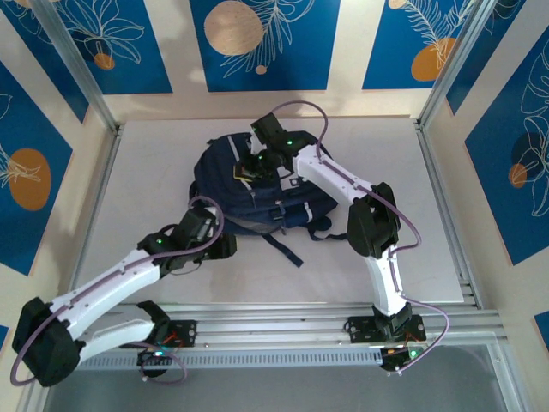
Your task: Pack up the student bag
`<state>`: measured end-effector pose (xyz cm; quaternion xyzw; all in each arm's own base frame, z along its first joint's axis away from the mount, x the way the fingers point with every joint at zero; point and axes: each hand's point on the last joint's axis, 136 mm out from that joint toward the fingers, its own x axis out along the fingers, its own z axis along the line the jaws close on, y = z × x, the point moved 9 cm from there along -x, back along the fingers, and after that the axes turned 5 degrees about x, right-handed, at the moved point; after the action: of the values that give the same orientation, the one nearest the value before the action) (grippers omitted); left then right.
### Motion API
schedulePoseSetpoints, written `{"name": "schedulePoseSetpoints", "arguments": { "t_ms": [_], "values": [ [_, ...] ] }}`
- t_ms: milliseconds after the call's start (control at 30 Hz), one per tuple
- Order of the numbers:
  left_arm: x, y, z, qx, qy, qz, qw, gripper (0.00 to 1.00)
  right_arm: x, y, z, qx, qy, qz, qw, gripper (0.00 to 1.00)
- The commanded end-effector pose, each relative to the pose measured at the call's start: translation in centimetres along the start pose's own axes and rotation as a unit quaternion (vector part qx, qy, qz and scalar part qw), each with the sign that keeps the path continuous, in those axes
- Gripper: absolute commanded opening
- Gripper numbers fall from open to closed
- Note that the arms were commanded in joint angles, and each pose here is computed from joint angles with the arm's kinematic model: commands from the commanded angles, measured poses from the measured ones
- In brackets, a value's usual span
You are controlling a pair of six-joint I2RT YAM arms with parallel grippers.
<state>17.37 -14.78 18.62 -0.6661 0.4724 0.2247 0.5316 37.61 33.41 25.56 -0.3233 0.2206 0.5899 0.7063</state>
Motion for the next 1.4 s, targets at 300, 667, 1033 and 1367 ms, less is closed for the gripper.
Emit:
{"name": "schedulePoseSetpoints", "arguments": {
  "t_ms": [300, 667, 1033, 1367],
  "values": [
    [4.4, -1.7, -5.6, 0.108, 0.011, -0.073, 0.991, 0.65, -2.1, -2.3, 2.3, 0.116, 0.017, -0.086, 0.989, 0.0],
    [9.7, -1.9, -9.4, 0.163, -0.02, -0.113, 0.98, 0.61, -1.6, -3.4, 0.1, 0.181, 0.008, -0.062, 0.981, 0.0],
    [13.6, -1.3, -9.1, 0.155, -0.103, -0.106, 0.977, 0.54, -2.2, -3.6, -0.9, 0.202, -0.003, -0.054, 0.978, 0.0],
    [15.4, -1.7, -9.3, 0.181, -0.13, -0.125, 0.967, 0.33, -1.8, -3.2, -1.6, 0.207, -0.025, -0.041, 0.977, 0.0]
  ]
}}
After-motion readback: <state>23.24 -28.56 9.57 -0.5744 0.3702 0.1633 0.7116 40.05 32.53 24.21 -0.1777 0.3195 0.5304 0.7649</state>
